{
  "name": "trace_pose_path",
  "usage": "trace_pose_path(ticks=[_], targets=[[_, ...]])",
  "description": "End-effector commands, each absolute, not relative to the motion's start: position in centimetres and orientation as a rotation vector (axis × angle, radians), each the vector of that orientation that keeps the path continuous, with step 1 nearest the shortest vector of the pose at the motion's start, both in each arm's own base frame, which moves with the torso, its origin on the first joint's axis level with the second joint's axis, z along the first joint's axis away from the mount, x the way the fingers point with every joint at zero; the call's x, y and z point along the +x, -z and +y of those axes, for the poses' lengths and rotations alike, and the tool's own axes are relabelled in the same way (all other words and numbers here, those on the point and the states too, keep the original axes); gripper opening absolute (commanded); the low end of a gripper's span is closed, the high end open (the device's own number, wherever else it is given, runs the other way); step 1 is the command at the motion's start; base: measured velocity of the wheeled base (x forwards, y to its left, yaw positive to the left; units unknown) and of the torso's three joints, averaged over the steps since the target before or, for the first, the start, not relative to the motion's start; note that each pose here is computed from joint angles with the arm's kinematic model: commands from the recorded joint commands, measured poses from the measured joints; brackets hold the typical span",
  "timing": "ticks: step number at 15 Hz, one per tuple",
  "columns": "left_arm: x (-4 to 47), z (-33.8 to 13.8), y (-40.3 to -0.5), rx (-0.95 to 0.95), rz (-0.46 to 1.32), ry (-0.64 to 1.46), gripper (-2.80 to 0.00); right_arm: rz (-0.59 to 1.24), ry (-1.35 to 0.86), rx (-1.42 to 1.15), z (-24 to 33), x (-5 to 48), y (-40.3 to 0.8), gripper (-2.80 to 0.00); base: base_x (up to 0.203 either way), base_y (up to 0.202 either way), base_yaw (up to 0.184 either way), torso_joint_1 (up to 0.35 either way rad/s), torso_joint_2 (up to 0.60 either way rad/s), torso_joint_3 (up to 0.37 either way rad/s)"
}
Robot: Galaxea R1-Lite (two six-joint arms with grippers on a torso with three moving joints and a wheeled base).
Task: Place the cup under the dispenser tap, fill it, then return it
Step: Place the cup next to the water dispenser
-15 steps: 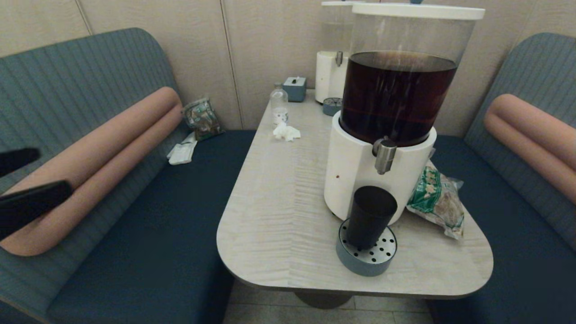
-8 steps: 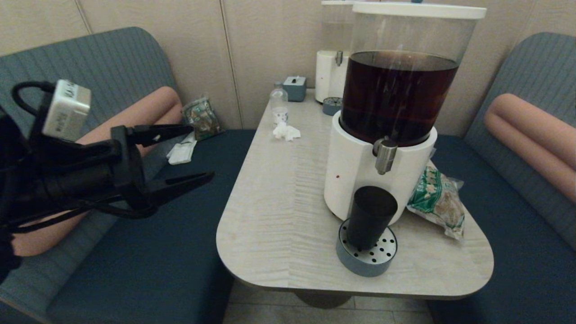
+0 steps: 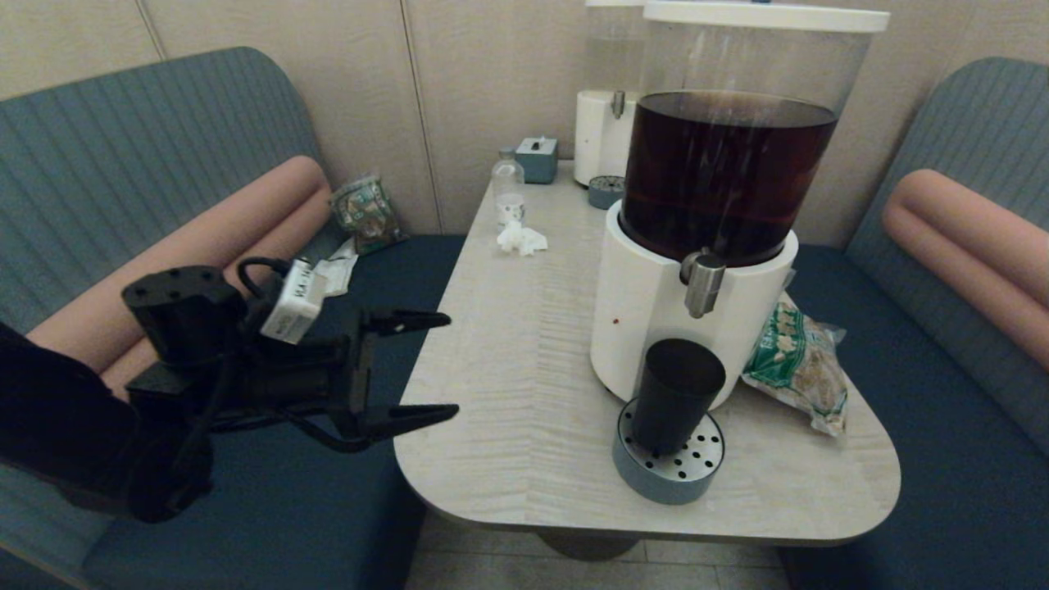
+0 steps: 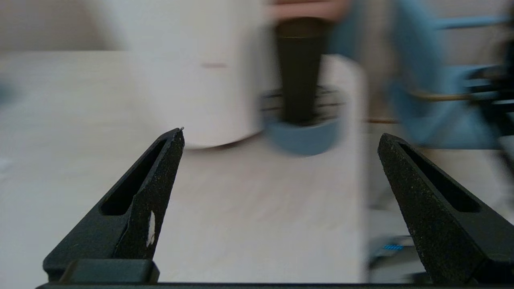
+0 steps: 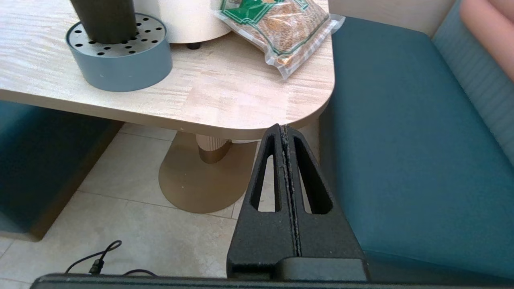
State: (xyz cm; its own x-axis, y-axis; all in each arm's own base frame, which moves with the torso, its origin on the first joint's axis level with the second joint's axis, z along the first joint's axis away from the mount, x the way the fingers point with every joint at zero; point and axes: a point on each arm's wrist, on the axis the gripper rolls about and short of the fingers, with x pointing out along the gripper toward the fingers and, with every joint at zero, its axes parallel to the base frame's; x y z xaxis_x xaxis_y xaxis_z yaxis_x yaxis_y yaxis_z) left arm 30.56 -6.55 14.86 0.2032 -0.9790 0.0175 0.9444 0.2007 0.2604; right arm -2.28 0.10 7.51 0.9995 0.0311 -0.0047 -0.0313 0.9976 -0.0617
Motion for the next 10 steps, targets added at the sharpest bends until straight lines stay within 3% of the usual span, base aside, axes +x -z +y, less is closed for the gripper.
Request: trace_pose_path(ticks=[1, 3, 10], targets=[[30.6, -11.0, -12.0, 0.149, -0.122, 1.492, 0.00, 0.005, -0.032, -0.063, 0.1, -2.3, -7.5, -2.80, 0.000, 0.000, 0.000, 0.000, 0.00, 0.000], [30.3, -14.0, -10.7, 0.122, -0.078, 1.528, 0.00, 0.005, -0.031, -0.063, 0.1, -2.3, -7.5, -2.80, 0.000, 0.000, 0.000, 0.000, 0.00, 0.000], [30.5, -17.9, -9.1, 0.077, -0.022, 1.539, 0.00, 0.005, -0.032, -0.063, 0.1, -2.3, -7.5, -2.80, 0.000, 0.000, 0.000, 0.000, 0.00, 0.000]])
